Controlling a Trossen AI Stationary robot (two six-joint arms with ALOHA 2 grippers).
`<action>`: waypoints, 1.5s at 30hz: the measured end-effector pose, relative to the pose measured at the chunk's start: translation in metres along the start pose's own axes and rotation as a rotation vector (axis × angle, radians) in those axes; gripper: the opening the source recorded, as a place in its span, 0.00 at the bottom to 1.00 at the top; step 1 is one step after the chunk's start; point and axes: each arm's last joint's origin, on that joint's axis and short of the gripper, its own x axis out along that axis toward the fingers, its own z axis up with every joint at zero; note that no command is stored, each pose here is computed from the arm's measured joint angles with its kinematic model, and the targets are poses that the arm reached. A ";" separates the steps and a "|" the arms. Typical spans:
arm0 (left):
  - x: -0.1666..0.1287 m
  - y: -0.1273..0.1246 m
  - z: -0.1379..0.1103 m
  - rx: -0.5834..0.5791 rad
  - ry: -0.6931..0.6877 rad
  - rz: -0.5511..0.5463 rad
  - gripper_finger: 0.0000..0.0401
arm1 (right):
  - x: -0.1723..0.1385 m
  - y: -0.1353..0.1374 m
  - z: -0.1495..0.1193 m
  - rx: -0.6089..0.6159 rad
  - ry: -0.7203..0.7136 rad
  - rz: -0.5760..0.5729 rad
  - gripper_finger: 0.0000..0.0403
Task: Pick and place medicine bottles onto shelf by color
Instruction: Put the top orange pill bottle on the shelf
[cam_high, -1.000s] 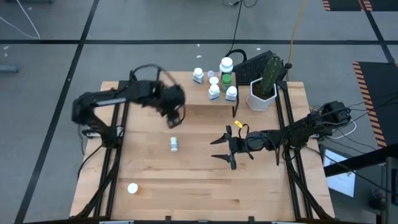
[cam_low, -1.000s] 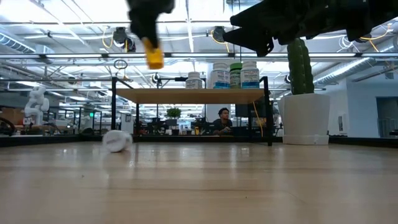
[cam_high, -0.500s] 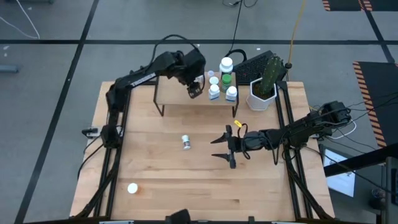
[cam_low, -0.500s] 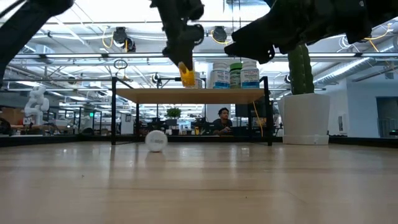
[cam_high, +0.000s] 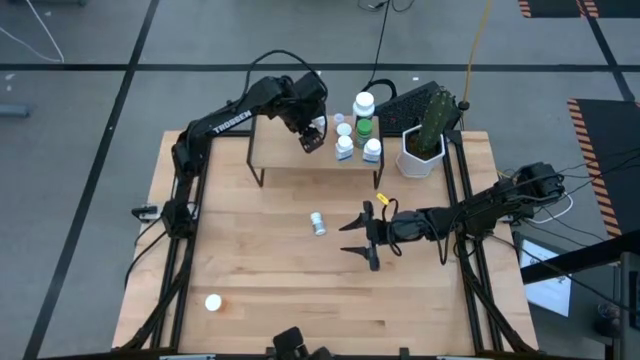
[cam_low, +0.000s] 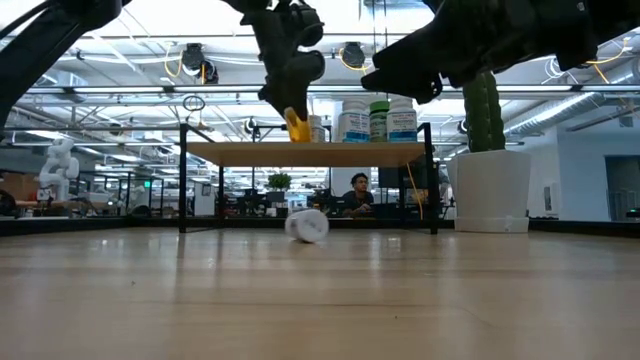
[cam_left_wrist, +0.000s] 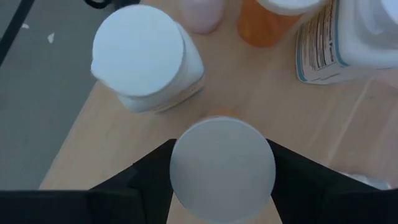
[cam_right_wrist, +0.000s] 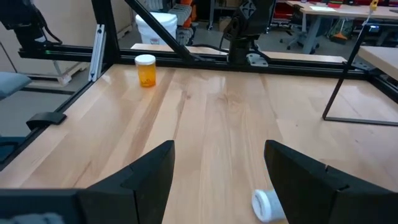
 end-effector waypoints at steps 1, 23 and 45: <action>0.002 -0.001 0.000 0.002 -0.003 -0.001 0.56 | 0.000 0.000 0.000 0.001 -0.004 0.000 0.60; 0.005 -0.003 -0.006 0.015 0.018 0.003 0.86 | 0.000 0.000 0.001 0.014 -0.013 0.000 0.60; -0.084 -0.012 -0.085 -0.005 -0.268 0.231 0.82 | 0.008 -0.133 0.131 -0.144 -0.007 -0.396 0.53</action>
